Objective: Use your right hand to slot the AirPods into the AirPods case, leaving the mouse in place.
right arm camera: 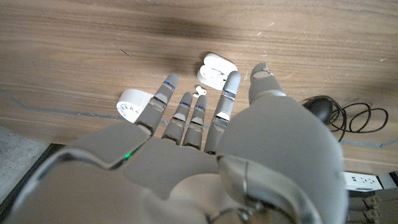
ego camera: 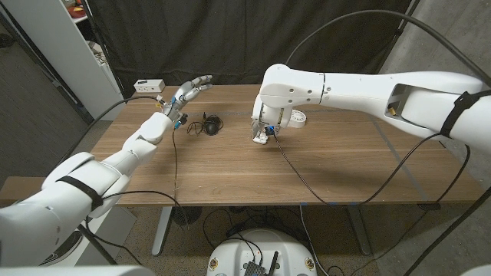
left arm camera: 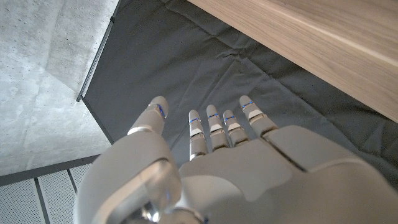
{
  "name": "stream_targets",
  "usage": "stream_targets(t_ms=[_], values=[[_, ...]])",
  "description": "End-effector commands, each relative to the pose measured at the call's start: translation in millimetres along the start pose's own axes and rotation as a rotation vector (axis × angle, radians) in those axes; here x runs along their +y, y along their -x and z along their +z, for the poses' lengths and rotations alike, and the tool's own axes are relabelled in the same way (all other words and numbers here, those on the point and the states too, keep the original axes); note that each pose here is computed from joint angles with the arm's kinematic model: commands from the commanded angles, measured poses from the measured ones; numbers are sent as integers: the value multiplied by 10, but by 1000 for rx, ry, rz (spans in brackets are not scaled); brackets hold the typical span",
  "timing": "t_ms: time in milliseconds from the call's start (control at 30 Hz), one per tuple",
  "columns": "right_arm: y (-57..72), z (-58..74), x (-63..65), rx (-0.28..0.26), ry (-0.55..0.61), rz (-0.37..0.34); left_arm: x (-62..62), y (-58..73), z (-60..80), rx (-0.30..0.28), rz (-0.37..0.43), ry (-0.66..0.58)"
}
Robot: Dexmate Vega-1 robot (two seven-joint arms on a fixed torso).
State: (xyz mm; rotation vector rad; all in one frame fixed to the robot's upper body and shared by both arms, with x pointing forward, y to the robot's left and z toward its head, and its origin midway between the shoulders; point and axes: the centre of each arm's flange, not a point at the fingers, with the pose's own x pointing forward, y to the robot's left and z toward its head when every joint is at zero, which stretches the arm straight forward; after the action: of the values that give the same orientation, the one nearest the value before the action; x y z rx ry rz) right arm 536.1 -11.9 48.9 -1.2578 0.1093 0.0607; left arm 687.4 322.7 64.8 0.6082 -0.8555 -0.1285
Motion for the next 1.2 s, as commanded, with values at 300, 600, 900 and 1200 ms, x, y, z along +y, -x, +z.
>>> stream_targets(t_ms=[300, 600, 900, 1200], values=[[-143, -372, 83, -33, -170, -319, -102, 8, -25, 30, 17, -14], [-355, -489, 265, -42, -179, -365, -165, -5, 15, 20, 8, -18], [-534, -491, 333, -85, -184, -373, -199, 16, 53, 27, 12, -20], [-629, -523, 292, -135, -148, -365, -221, 67, 69, 31, 13, -20]])
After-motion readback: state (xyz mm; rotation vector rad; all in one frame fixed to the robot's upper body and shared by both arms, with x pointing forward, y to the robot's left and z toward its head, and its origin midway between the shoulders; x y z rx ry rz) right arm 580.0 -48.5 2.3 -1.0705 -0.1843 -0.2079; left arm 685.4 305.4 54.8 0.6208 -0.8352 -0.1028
